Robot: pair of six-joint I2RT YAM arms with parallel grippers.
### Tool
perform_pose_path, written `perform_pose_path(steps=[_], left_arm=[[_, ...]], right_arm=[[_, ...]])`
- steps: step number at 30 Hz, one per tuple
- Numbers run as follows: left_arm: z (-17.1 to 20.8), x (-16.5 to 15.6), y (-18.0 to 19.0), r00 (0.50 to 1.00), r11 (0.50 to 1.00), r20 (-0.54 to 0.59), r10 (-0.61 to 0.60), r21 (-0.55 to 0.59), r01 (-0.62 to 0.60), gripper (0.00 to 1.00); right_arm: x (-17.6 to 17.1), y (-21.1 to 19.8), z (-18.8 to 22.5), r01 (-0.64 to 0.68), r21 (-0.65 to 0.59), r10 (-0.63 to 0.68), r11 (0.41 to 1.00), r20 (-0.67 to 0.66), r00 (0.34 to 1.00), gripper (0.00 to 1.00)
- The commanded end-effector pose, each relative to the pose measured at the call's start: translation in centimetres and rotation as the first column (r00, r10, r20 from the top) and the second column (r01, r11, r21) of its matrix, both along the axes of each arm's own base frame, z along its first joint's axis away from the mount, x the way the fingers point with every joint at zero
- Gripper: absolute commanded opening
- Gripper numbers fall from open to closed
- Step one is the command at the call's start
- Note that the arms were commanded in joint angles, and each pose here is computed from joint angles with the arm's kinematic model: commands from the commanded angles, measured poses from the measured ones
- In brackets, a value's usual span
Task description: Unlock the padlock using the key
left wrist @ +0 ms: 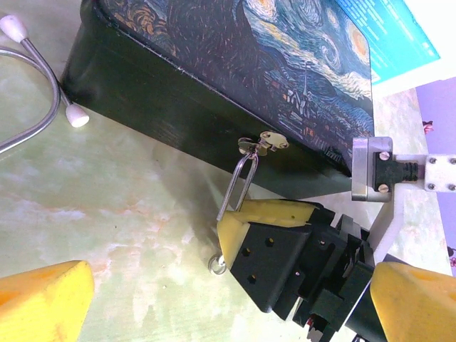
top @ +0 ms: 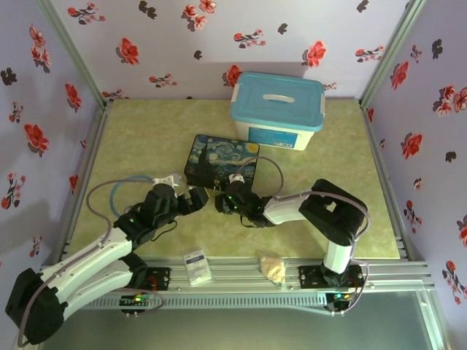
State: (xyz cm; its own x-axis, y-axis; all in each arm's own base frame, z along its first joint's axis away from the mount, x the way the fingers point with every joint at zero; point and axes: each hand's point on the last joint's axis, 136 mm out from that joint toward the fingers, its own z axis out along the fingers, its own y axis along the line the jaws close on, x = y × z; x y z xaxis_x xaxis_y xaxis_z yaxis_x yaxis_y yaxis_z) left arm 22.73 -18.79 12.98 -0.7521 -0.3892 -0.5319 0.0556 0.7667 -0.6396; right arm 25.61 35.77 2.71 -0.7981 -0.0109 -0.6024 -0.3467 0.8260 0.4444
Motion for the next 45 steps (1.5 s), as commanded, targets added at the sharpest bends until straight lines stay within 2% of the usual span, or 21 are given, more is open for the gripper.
perform_pose_path(steps=[1,5,10,17,22,28,34,39,45], left_arm=[[0.2,0.5,0.0,1.0,1.0,0.012,0.014,-0.012,-0.014,1.0],[0.3,0.6,0.1,1.0,1.0,0.018,0.014,-0.007,-0.013,1.0],[0.9,1.4,0.6,0.999,0.999,0.034,0.021,0.026,-0.022,1.0],[2.8,4.1,0.8,0.997,0.991,0.075,-0.003,0.133,-0.007,1.0],[3.6,6.7,0.9,0.995,0.978,0.099,-0.018,0.21,-0.003,1.0],[3.2,10.4,1.9,0.993,0.954,0.122,0.001,0.298,-0.038,1.0],[1.4,13.4,0.5,0.994,0.917,0.09,-0.066,0.399,0.025,0.99],[-0.8,14.6,0.4,0.994,0.873,0.05,-0.095,0.484,0.059,0.91],[-2.1,15.5,-0.5,0.987,0.849,0.04,-0.158,0.517,0.115,0.83]], right_arm=[[-2.0,-1.0,-3.4,-0.017,-0.067,0.01,0.998,-0.092,0.996,0.42],[-2.1,-1.0,-3.3,-0.008,-0.061,0.002,0.998,-0.102,0.995,0.35],[-2.1,-1.3,-2.7,0.032,-0.012,-0.033,0.999,-0.102,0.994,0.32],[-1.9,-1.8,-2.5,0.115,0.087,-0.105,0.99,-0.113,0.988,0.23],[-1.9,-2.2,-2.5,0.131,0.105,-0.12,0.986,-0.107,0.987,0.19],[-1.6,-3.7,-2.2,0.206,0.128,-0.193,0.97,-0.104,0.976,0.19],[-1.4,-4.7,-2.6,0.311,0.175,-0.286,0.934,-0.155,0.946,0.21],[-1.3,-5.0,-3.0,0.38,0.258,-0.337,0.889,-0.194,0.921,0.2],[-1.0,-4.8,-3.3,0.434,0.295,-0.386,0.851,-0.209,0.899,0.2]])
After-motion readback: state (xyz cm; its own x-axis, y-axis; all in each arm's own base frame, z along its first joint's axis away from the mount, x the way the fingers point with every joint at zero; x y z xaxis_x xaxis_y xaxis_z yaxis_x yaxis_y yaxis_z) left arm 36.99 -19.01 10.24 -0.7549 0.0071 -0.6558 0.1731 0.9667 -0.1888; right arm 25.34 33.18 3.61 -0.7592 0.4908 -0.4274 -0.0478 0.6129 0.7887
